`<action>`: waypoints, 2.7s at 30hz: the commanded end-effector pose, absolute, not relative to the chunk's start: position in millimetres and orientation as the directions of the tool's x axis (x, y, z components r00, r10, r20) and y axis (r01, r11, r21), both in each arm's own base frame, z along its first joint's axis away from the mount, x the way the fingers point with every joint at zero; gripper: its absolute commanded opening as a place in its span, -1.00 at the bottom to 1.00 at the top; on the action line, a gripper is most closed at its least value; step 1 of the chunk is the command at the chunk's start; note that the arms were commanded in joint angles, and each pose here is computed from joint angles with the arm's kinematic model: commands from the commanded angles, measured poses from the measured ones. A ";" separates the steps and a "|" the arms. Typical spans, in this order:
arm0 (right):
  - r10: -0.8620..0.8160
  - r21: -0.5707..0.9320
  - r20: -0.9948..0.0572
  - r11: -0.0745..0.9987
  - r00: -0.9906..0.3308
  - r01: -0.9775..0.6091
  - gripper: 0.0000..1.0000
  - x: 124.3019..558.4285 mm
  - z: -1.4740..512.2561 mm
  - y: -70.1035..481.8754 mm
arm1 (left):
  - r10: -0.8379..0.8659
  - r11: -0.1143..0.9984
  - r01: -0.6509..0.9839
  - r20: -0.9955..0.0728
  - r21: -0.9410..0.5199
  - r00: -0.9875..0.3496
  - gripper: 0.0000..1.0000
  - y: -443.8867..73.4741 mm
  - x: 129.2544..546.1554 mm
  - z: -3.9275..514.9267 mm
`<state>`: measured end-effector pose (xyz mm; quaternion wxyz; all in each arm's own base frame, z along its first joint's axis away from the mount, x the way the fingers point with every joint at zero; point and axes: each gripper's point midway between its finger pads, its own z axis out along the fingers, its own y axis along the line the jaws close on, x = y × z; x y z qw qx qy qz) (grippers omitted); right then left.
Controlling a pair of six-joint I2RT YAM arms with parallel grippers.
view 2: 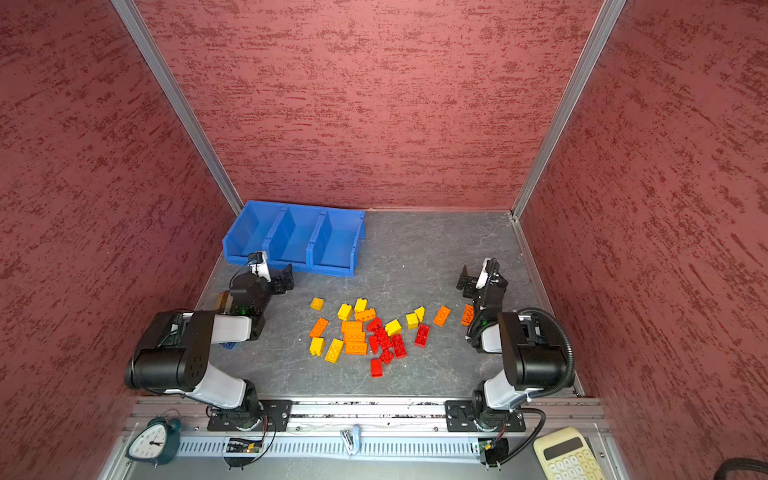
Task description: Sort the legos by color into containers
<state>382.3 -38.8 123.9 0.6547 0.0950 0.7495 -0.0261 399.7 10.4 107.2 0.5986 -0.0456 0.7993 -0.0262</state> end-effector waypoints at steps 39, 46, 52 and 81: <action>0.102 0.087 -0.991 0.983 -0.090 0.160 0.98 386.0 135.3 -37.9 | -0.091 0.996 -0.030 -0.961 -0.086 -0.259 0.99 8.0 402.0 113.7; 0.116 0.107 -0.993 0.974 -0.035 0.201 0.98 373.2 157.7 -45.2 | -0.110 0.992 -0.084 -0.964 -0.092 -0.241 0.99 16.9 396.6 133.4; 0.179 0.165 -0.980 0.975 -0.085 0.149 0.98 379.2 195.6 -34.3 | -0.206 0.967 -0.192 -0.954 -0.165 -0.217 0.99 30.5 376.5 188.2; 0.417 0.381 -0.865 0.908 -0.280 0.174 0.98 384.5 229.4 -20.0 | -0.197 0.980 -0.180 -0.524 -0.084 -0.829 0.83 46.4 518.7 106.6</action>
